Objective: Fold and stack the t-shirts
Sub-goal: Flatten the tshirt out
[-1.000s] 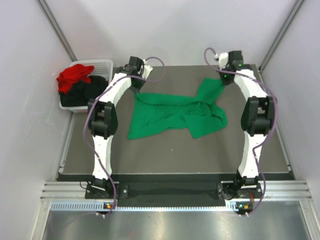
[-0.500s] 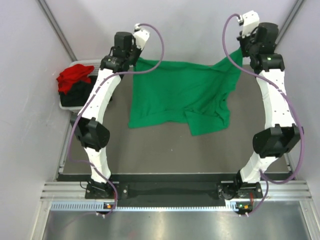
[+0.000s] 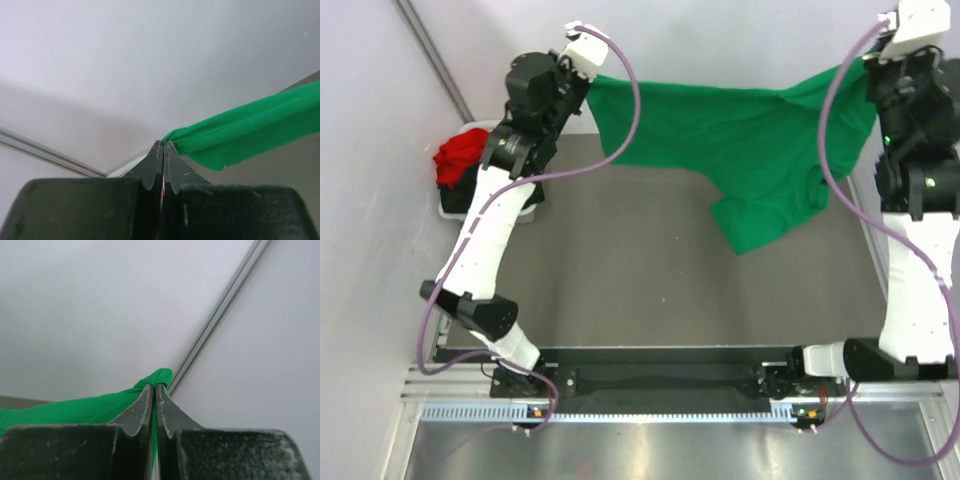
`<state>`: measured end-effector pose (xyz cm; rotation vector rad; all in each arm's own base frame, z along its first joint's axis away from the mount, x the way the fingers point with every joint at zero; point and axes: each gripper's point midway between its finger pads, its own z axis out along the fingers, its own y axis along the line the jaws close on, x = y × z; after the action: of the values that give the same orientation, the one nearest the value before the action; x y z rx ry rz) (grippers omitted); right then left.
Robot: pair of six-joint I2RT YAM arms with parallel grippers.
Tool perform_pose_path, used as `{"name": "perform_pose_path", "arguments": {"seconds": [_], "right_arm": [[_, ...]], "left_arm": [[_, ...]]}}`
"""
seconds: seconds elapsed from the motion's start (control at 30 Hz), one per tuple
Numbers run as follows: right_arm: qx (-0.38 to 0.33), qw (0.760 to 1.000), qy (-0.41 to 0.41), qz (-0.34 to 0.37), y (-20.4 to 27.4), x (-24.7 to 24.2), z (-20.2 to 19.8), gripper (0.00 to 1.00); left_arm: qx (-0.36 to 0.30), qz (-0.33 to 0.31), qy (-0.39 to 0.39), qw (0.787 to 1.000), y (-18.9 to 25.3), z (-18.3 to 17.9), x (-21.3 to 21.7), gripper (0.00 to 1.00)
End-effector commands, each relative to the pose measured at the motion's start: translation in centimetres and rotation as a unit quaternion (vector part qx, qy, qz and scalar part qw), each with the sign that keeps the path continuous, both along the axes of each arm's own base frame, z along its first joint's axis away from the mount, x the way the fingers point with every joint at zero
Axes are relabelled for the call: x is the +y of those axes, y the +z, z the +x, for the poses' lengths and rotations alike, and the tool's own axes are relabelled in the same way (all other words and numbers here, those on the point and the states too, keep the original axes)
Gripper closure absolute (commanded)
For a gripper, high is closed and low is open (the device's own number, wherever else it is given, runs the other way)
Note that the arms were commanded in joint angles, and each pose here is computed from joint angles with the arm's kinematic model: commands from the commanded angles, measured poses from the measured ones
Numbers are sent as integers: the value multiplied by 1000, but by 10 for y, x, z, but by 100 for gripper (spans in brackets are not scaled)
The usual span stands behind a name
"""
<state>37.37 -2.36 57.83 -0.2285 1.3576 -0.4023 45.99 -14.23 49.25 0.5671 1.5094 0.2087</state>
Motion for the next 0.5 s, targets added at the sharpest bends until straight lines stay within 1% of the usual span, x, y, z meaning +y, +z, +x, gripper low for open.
{"name": "perform_pose_path", "arguments": {"seconds": [0.0,0.03,0.07,0.13,0.17,0.23,0.27,0.3,0.33,0.37,0.4,0.47], "right_arm": [[-86,996,-9,-6,47,-4,-51,100],[-93,996,-5,-9,51,-3,-58,100],[-109,994,-5,-11,60,-3,-76,100],[-119,993,-1,-16,65,-2,-92,100],[-132,991,-2,-19,71,-3,-110,100],[-139,990,1,-20,71,-2,-125,100],[-148,989,5,-19,74,-1,-142,100],[-153,988,8,-19,76,-1,-152,100],[-158,987,14,-19,78,1,-162,100],[-168,985,16,-17,81,1,-180,100],[-174,984,18,-19,82,2,-189,100],[-191,981,20,-27,87,3,-212,100]], "left_arm": [[-61,-15,6,998,48,-41,21,100],[-66,-14,4,998,52,-47,23,100],[-71,-13,5,997,55,-54,27,100],[-79,-18,5,997,65,-72,34,100],[-82,-22,1,996,69,-78,36,100],[-97,-25,-6,995,80,-97,41,100],[-98,-18,-17,995,80,-103,40,100],[-105,-16,-23,994,85,-115,43,100],[-108,-17,-27,994,87,-120,44,100],[-110,-24,-30,993,90,-125,45,100],[-120,-31,-34,992,98,-135,49,100],[-124,-43,-41,991,103,-144,52,100]]}}
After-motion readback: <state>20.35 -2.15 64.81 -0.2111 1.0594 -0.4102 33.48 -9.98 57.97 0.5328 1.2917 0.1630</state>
